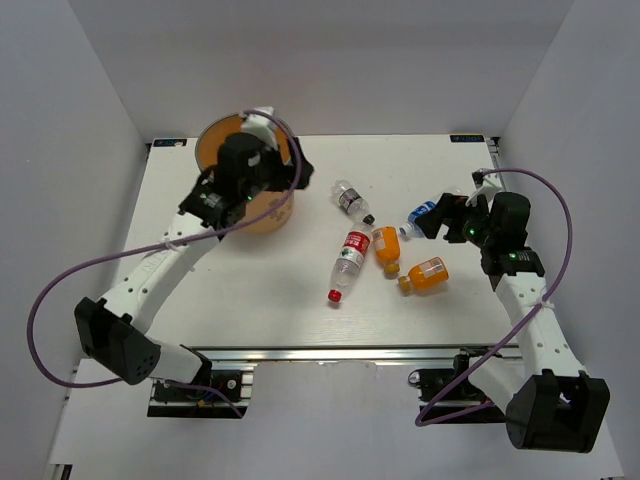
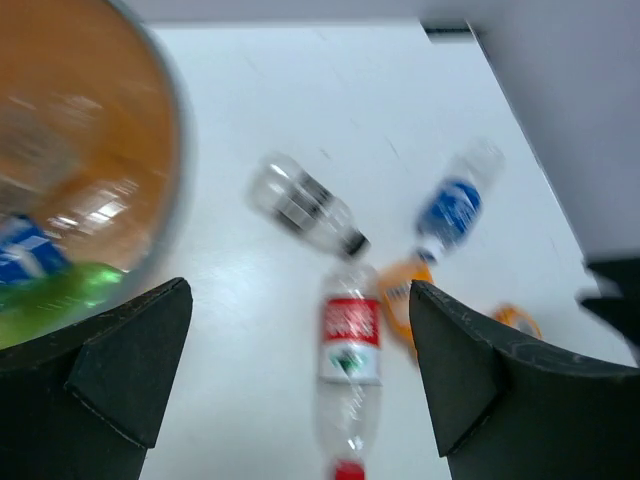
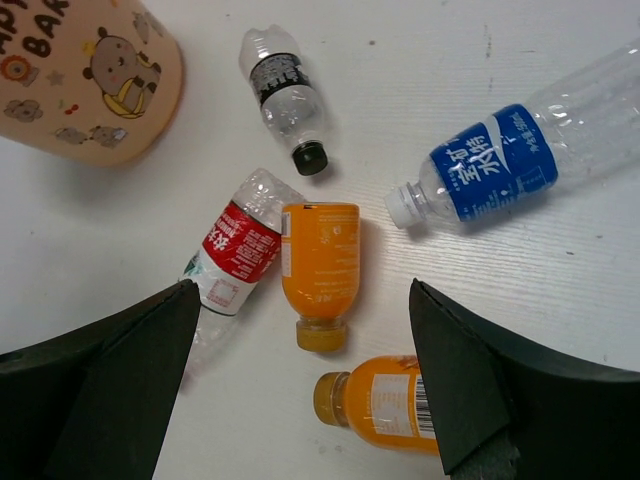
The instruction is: Put the plastic bottles in the bin
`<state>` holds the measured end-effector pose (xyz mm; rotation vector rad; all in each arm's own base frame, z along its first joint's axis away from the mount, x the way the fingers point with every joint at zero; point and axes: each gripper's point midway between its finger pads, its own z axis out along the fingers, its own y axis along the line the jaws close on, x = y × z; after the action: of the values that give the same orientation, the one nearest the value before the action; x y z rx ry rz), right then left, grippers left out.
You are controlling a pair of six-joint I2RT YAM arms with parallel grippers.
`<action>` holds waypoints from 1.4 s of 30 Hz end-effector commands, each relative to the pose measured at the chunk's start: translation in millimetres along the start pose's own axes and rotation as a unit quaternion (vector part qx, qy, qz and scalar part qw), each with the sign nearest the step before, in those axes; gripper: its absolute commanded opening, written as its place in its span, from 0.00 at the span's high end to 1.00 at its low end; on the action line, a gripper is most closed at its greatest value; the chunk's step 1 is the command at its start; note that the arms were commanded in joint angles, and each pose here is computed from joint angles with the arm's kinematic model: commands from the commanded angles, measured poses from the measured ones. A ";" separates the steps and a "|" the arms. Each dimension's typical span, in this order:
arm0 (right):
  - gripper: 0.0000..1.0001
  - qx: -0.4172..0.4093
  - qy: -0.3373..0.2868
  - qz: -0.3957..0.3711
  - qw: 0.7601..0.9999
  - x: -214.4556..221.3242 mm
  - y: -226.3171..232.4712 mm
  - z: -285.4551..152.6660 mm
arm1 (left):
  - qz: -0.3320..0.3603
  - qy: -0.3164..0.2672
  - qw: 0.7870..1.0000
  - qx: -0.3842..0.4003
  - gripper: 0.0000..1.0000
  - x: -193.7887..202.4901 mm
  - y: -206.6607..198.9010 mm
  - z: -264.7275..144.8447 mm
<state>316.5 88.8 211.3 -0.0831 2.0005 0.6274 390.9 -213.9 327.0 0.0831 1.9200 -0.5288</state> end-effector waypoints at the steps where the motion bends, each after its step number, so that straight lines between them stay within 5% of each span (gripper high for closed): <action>1: 0.11 0.037 -0.013 0.016 0.999 -6.5 -9.8 -1.2 | 0.021 0.048 0.998 0.039 0.02 55.2 -35.8 1.4; 3: 0.11 0.052 -0.021 0.017 0.998 -9.1 -14.0 -2.8 | 0.040 0.103 0.992 0.068 0.02 117.6 -53.0 3.2; 9: 0.11 0.076 -0.040 0.032 0.996 -9.7 -21.1 -6.0 | 0.081 0.201 0.974 0.073 0.02 218.6 -80.9 22.0; 19: 0.11 0.058 -0.029 0.039 0.997 2.1 -16.7 -4.6 | 0.107 0.264 0.958 0.025 0.03 284.4 -69.8 60.2; 21: 0.11 0.057 -0.025 0.040 0.997 5.0 -16.7 -4.3 | 0.106 0.268 0.957 0.029 0.12 287.4 -71.6 63.6; 22: 0.11 0.058 -0.024 0.040 0.997 5.7 -17.1 -4.4 | 0.102 0.271 0.957 0.034 0.25 287.7 -74.6 64.0; 29: 0.11 0.076 -0.033 0.032 0.996 4.6 -22.3 -9.3 | 0.105 0.230 0.967 0.023 0.58 247.5 -72.8 44.3; 32: 0.10 0.071 -0.036 0.022 0.997 -0.3 -19.7 -10.0 | 0.103 0.196 0.975 0.006 0.59 215.7 -68.1 28.1; 37: 0.11 0.035 -0.042 0.010 0.998 -7.4 -9.5 -4.0 | 0.097 0.074 0.992 -0.041 0.59 109.8 -61.0 -13.7; 42: 0.11 0.005 -0.025 0.030 0.999 -5.5 -0.8 9.1 | 0.092 -0.031 0.987 -0.125 0.50 19.5 -30.1 -32.6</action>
<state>318.7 77.6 195.4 0.0587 2.0150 0.5851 325.1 -278.8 283.0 0.2218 1.9874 -0.3237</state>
